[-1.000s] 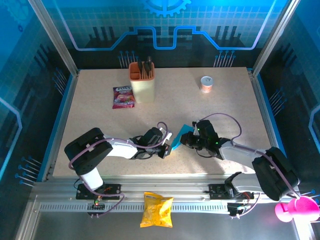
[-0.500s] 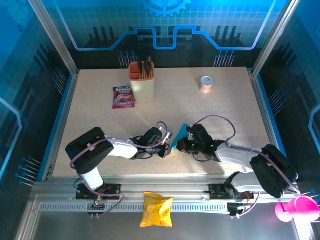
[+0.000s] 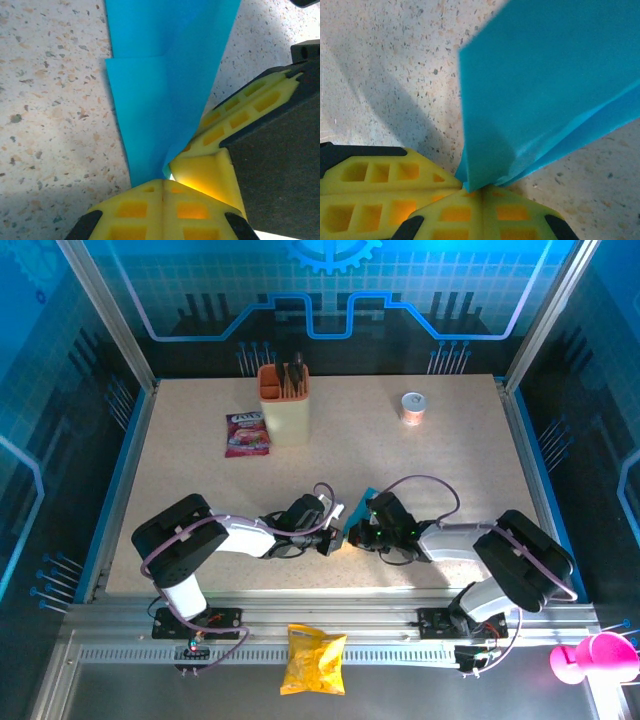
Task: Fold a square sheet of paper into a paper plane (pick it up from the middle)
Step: Fold the wing for the fifth time at the center of the table.
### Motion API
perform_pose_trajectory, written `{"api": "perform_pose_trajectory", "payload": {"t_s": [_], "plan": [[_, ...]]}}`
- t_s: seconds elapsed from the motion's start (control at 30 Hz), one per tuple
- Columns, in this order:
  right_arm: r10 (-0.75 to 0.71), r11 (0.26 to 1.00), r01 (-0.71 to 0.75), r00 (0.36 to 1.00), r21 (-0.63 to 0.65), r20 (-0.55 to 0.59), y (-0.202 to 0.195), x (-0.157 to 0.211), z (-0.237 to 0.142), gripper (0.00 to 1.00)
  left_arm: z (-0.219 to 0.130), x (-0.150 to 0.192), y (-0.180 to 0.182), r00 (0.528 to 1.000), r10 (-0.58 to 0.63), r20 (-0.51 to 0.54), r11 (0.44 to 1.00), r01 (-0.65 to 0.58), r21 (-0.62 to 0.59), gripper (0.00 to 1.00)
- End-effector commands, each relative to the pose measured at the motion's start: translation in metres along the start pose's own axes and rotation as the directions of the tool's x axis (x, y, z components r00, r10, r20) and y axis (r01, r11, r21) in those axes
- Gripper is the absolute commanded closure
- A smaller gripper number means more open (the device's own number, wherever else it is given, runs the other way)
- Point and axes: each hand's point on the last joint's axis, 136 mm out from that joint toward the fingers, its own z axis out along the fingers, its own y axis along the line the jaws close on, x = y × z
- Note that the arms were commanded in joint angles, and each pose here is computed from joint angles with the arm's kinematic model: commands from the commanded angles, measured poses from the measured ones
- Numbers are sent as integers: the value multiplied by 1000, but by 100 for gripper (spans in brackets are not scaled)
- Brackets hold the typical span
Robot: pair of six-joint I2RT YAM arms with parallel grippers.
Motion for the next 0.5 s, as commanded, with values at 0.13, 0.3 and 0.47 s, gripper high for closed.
{"api": "perform_pose_trajectory", "payload": {"t_s": [0.13, 0.3, 0.47], "plan": [[6, 999, -5, 1000, -46, 29, 15, -10, 3, 100, 3, 31, 15, 995, -38, -92, 999, 36, -28, 100], [-2, 999, 4, 999, -38, 47, 18, -14, -2, 100, 2, 30, 15, 995, -40, -90, 999, 38, -26, 100], [6, 999, -5, 999, -35, 50, 15, -16, -1, 100, 2, 31, 15, 995, -40, -91, 999, 38, -23, 100]]}}
